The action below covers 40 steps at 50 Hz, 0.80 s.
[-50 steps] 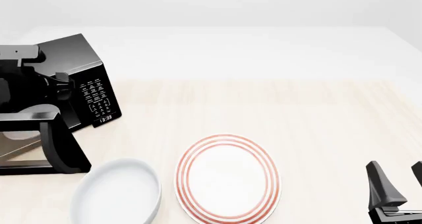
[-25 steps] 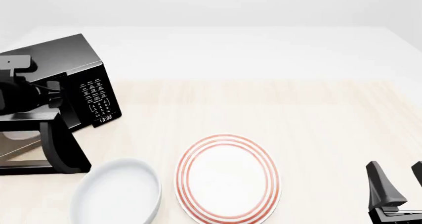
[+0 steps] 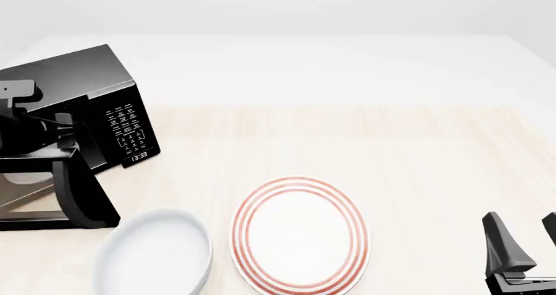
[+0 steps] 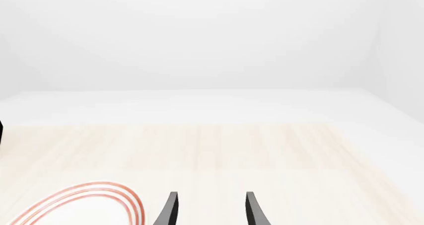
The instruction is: Open the microwave.
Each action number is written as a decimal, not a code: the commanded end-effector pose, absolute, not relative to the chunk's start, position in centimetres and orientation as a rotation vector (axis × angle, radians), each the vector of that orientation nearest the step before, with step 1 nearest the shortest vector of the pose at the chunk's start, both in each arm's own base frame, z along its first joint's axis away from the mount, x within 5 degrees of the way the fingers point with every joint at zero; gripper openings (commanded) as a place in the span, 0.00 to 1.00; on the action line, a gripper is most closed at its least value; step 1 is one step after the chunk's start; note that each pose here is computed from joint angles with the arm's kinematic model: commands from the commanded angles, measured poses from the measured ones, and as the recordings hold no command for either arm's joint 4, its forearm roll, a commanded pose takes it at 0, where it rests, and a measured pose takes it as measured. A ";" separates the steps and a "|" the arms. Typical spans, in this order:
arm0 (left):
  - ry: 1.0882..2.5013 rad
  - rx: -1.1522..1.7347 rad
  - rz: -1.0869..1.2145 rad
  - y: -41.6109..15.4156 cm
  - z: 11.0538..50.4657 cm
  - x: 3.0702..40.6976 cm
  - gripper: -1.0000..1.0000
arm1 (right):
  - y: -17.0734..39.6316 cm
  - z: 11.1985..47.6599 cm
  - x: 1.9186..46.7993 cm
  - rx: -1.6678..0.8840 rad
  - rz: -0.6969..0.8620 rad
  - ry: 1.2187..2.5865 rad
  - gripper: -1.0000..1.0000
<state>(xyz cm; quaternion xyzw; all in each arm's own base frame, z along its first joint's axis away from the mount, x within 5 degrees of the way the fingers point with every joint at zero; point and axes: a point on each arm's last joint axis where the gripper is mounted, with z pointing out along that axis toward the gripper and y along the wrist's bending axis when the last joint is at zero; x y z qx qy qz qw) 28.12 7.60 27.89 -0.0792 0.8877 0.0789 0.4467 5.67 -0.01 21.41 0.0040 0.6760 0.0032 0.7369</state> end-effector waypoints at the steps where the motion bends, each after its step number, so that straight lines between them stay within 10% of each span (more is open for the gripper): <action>1: 2.206 -0.209 0.204 8.0 27.4 28.1 1.00 | 0.0 21.4 5.7 0.009 0.007 1.485 1.00; 40: 2.223 -0.237 0.200 7.7 26.6 25.8 1.00 | 0.0 21.4 5.7 0.009 0.007 1.485 1.00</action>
